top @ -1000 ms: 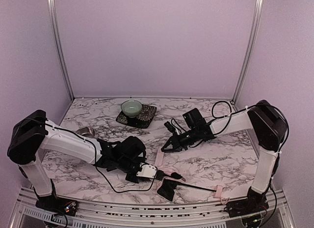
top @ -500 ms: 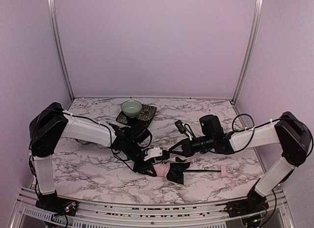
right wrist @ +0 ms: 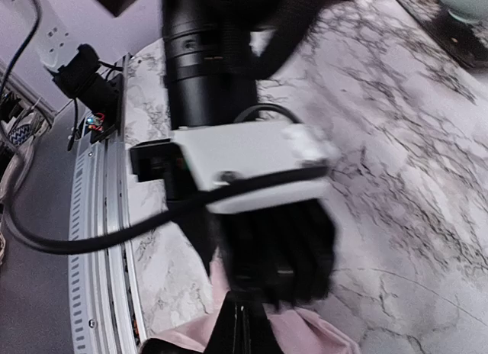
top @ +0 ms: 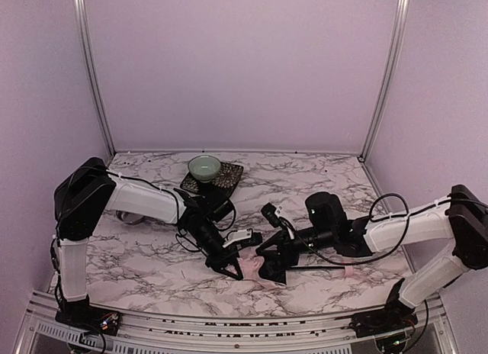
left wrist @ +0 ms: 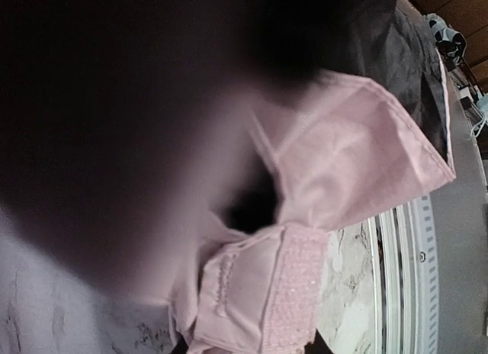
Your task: Put away the umbrella
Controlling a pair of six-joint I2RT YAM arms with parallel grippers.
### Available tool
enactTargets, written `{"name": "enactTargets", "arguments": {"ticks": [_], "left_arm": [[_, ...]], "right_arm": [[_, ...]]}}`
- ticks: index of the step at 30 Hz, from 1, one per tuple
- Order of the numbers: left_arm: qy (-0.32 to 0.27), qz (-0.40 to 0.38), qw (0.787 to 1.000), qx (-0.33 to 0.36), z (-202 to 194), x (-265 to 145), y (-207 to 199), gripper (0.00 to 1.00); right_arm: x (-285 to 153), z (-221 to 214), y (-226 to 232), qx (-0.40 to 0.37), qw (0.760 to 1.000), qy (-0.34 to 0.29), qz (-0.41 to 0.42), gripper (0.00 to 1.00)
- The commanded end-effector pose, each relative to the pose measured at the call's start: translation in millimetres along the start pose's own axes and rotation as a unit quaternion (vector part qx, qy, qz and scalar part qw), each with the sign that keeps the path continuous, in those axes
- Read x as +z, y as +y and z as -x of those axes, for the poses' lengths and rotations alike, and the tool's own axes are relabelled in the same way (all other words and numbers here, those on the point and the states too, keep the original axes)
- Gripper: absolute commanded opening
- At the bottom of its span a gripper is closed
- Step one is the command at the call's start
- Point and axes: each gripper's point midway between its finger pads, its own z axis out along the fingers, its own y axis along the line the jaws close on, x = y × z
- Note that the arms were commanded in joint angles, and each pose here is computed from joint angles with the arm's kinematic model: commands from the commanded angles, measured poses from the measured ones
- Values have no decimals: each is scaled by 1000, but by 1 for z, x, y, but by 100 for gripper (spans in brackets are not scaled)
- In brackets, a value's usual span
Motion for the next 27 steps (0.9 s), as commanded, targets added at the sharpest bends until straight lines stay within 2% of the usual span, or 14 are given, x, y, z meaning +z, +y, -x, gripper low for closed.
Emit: {"name": "enactTargets", "arguments": {"ticks": [1,6,13,16,27], "left_arm": [[79,-6,986,-145,-60,7,14,0],[63,-4,988,-144,-53,0,17,0],[75,1,982,-171,-59,9,25,0],[82,9,982,-171,-64,9,28,0],[96,25,975,-197,-76,8,47,0]], "right_arm": [[-3,42,72,-162,983,-55,70,0],[2,30,78,-182,981,-32,64,0],[15,67,104,-281,956,-56,59,0],[21,67,115,-304,949,-50,73,0],[40,-24,102,-352,928,109,64,0]]}}
